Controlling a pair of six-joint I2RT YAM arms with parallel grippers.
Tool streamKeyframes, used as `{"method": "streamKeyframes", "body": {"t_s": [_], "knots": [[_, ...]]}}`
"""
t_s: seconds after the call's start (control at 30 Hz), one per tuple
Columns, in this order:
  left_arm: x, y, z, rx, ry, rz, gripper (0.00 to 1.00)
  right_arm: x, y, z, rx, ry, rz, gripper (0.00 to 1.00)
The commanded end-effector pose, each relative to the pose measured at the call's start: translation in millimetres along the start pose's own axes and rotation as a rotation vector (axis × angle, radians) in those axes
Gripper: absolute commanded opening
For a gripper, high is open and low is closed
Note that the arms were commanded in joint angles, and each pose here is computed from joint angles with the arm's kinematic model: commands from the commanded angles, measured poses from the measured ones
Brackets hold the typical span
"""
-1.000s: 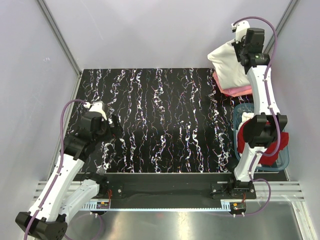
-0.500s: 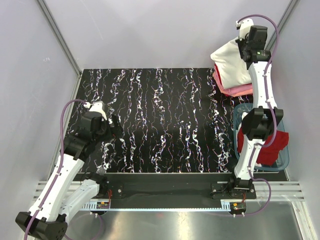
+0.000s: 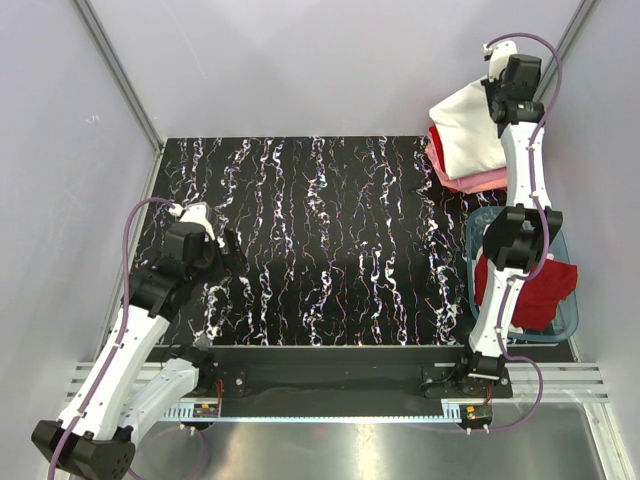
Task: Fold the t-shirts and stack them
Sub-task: Neatly place the folded tshirt to the corner
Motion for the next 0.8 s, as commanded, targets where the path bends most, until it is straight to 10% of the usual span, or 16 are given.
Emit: {"method": "streamKeyframes", "body": {"t_s": [0.0,0.47,0.57,0.6,0.63,0.77], "knots": [[-3.0,2.8,-6.2,-0.035,0.0,0.02,0.98,-43.5,-10.7,-38.1,-0.17,0.06,0.152,0.0],[-2.0,4.5,-5.5,-0.025,0.0,0.005,0.98,-40.1,100.7,25.6,-0.198,0.125,0.319,0.0],[-1.6,4.5,-5.1,-0.026,-0.001,-0.001,0.98,-43.8,120.6,44.8,-0.226,0.177,0.36,0.26],[-1.6,3.9,-5.3,-0.029,0.0,-0.001,0.98,-50.6,122.2,39.5,-0.285,0.195,0.395,0.73],[-1.7,3.8,-5.0,-0.03,-0.002,-0.004,0.98,-55.2,125.2,46.5,-0.283,0.229,0.442,0.9],[-2.1,3.7,-4.4,-0.029,0.002,-0.004,0.98,-92.0,104.1,31.7,-0.367,0.311,0.587,1.0]]}}
Point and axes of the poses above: each gripper's point midway between its finger pads, its own y axis out along the fingers, its own x axis along the line the jaws close on, z = x × y, the point moved 6 cm from there along -y, back along the fingers, and after that the axes turned 7 degrees about -y, right-handed, at the moved point
